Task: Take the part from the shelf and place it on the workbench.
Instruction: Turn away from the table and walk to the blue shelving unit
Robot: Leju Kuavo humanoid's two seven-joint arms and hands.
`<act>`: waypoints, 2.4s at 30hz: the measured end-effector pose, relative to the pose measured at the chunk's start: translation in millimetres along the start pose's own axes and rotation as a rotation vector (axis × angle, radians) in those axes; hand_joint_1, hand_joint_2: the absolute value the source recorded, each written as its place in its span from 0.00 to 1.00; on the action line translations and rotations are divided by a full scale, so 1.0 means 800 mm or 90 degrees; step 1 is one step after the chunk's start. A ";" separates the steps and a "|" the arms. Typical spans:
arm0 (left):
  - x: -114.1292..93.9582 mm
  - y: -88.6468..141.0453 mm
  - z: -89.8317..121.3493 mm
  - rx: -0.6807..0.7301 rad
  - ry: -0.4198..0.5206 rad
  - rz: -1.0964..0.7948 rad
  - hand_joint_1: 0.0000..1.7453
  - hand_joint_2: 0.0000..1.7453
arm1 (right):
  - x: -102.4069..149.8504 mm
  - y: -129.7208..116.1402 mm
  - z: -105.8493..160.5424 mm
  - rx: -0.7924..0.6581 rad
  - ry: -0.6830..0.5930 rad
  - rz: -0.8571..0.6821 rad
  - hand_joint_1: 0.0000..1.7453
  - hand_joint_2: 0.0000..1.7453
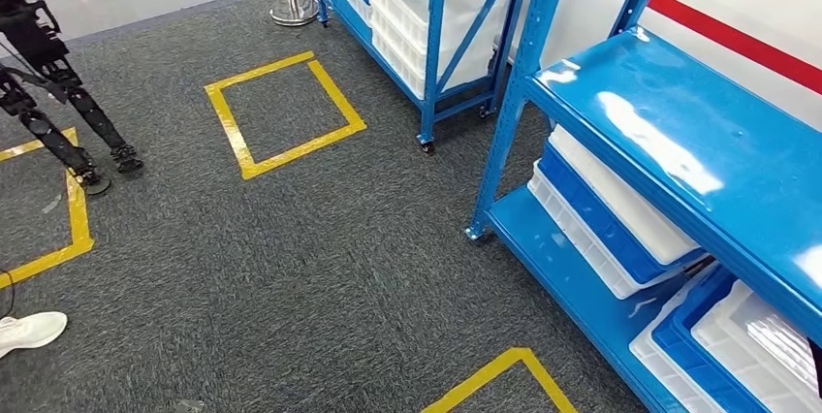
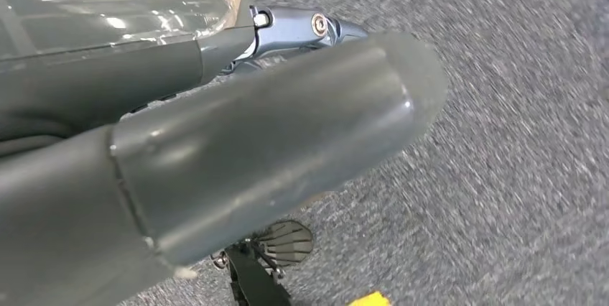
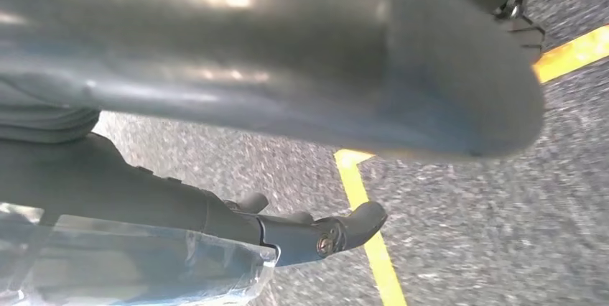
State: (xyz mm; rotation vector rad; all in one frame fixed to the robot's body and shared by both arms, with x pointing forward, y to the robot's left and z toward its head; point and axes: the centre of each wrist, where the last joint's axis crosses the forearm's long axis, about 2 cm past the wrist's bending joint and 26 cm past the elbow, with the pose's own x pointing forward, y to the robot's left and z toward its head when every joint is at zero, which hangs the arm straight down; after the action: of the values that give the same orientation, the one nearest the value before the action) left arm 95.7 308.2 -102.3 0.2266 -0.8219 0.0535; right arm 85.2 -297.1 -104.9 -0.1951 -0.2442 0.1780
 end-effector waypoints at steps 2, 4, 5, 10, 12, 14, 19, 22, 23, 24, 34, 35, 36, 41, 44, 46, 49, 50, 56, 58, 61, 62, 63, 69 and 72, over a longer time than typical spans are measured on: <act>0.000 -0.001 0.000 0.001 0.001 -0.001 0.00 0.00 | 0.002 0.000 0.000 0.000 -0.002 0.001 0.00 0.00; 0.001 -0.001 -0.001 0.003 0.000 -0.002 0.00 0.00 | 0.004 0.001 0.000 0.000 -0.004 0.002 0.00 0.00; 0.002 -0.001 -0.001 0.003 0.000 -0.002 0.00 0.00 | 0.003 0.001 0.000 0.000 -0.003 0.003 0.00 0.00; 0.004 -0.003 -0.002 0.004 -0.003 -0.001 0.00 0.00 | 0.001 0.000 0.000 0.000 -0.001 0.004 0.00 0.00; 0.001 -0.002 0.000 0.006 0.001 -0.001 0.00 0.00 | 0.002 0.001 0.000 0.000 -0.002 0.005 0.00 0.00; -0.001 -0.002 0.001 0.007 0.004 -0.001 0.00 0.00 | 0.002 0.001 0.000 0.001 -0.001 0.006 0.00 0.00; -0.002 -0.002 0.002 0.013 0.001 0.001 0.00 0.00 | 0.004 0.001 0.000 0.001 -0.002 0.010 0.00 0.00; -0.001 -0.002 0.001 0.016 -0.001 0.004 0.00 0.00 | 0.001 0.002 0.000 0.001 0.000 0.013 0.00 0.00; -0.001 -0.002 0.001 0.016 -0.002 0.004 0.00 0.00 | 0.000 0.002 0.000 0.001 0.001 0.014 0.00 0.00; -0.001 -0.002 0.001 0.016 -0.002 0.004 0.00 0.00 | 0.001 0.001 0.000 0.001 0.000 0.014 0.00 0.00; -0.001 -0.004 0.002 0.013 0.004 0.005 0.00 0.00 | 0.006 0.000 0.000 -0.001 -0.006 0.018 0.00 0.00; 0.000 -0.004 0.001 0.013 0.004 0.005 0.00 0.00 | 0.007 0.000 0.000 -0.001 -0.006 0.018 0.00 0.00; 0.001 -0.005 0.001 0.012 0.003 0.006 0.00 0.00 | 0.007 0.000 0.000 -0.002 -0.006 0.018 0.00 0.00; 0.001 -0.008 0.001 0.008 0.008 0.005 0.00 0.00 | 0.005 -0.004 -0.001 -0.007 -0.003 0.016 0.00 0.00; -0.001 -0.009 0.003 0.006 0.013 0.003 0.00 0.00 | 0.004 -0.004 -0.001 -0.007 -0.002 0.015 0.00 0.00; -0.001 -0.009 0.003 0.005 0.013 0.003 0.00 0.00 | 0.003 -0.004 -0.001 -0.006 0.000 0.015 0.00 0.00; -0.001 -0.009 0.003 0.005 0.015 0.002 0.00 0.00 | 0.004 -0.003 -0.001 -0.006 -0.002 0.013 0.00 0.00; 0.000 -0.009 0.003 0.005 0.015 0.002 0.00 0.00 | 0.004 -0.003 -0.001 -0.006 -0.002 0.013 0.00 0.00; 0.001 -0.012 0.002 0.003 0.015 0.004 0.00 0.00 | -0.001 -0.004 -0.001 -0.007 0.003 0.009 0.00 0.00; 0.000 -0.012 0.003 0.003 0.017 0.003 0.00 0.00 | -0.001 -0.005 -0.001 -0.008 0.003 0.008 0.00 0.00; 0.000 -0.013 0.003 0.000 0.019 0.003 0.00 0.00 | -0.005 -0.006 -0.001 -0.009 0.007 0.005 0.00 0.00; 0.000 -0.014 0.003 0.000 0.019 0.003 0.00 0.00 | -0.005 -0.006 -0.001 -0.009 0.007 0.004 0.00 0.00; 0.001 -0.013 0.003 0.000 0.019 0.003 0.00 0.00 | -0.004 -0.006 -0.001 -0.009 0.006 0.003 0.00 0.00; 0.005 -0.015 0.000 0.000 0.015 0.004 0.00 0.00 | -0.005 -0.007 -0.001 -0.019 -0.006 0.005 0.00 0.00; 0.001 -0.015 0.003 -0.001 0.019 0.004 0.00 0.00 | -0.003 -0.008 -0.001 -0.030 -0.010 0.010 0.00 0.00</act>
State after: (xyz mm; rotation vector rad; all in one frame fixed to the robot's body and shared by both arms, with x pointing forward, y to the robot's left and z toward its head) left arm 96.5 296.2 -102.2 0.2219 -0.7930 0.0621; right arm 83.7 -304.0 -104.9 -0.2423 -0.2622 0.1888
